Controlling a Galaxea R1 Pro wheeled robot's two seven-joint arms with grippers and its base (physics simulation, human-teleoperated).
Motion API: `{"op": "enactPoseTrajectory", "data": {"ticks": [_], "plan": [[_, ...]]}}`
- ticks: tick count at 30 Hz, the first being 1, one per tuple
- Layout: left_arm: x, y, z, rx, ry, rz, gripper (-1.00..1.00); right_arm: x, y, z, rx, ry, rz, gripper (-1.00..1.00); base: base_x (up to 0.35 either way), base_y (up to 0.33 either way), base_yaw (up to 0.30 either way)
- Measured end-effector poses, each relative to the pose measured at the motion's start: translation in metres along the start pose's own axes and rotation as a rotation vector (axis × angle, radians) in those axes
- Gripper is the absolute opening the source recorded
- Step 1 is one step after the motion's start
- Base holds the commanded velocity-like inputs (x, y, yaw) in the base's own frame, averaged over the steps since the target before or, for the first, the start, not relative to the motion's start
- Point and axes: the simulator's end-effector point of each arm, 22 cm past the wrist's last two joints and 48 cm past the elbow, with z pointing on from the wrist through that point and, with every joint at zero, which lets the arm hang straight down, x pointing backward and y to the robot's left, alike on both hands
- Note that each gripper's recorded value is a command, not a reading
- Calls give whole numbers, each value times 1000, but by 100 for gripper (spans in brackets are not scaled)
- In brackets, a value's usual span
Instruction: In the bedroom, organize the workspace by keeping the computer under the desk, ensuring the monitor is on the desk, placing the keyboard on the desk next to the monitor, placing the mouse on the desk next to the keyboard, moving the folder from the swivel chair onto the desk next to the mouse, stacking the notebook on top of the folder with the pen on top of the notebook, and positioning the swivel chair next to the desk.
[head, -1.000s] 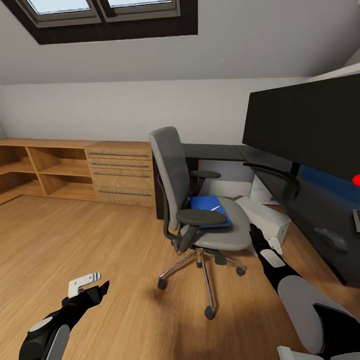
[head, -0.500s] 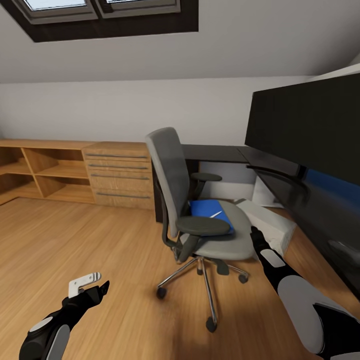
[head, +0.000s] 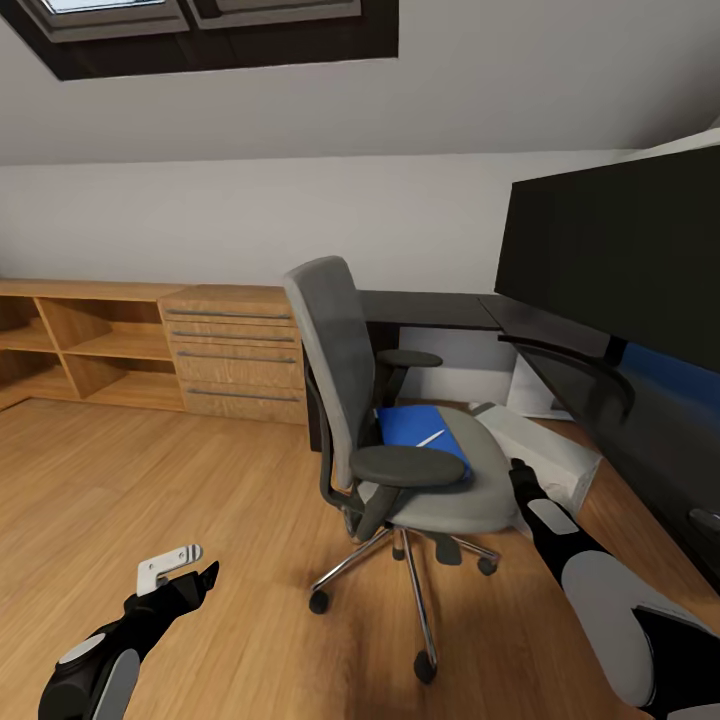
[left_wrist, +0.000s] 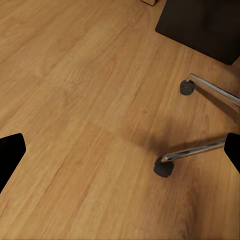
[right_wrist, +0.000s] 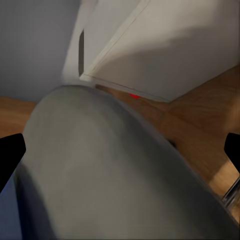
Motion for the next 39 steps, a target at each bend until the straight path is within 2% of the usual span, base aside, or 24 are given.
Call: {"op": "enactPoseTrajectory", "data": {"ticks": [6, 16, 24, 39], "plan": [[0, 0, 0, 0, 0, 0, 100, -2, -1, 0, 5, -2, 0, 100, 4, 0, 0], [0, 0, 0, -1, 0, 1, 100, 0, -16, 0, 71, 3, 1, 100, 0, 0, 0], [-2, 0, -1, 0, -4, 1, 100, 18, -17, -3, 80, 24, 2, 100, 0, 0, 8], [0, 0, 0, -2, 1, 1, 100, 22, -16, -4, 78, 28, -4, 100, 0, 0, 251]]}}
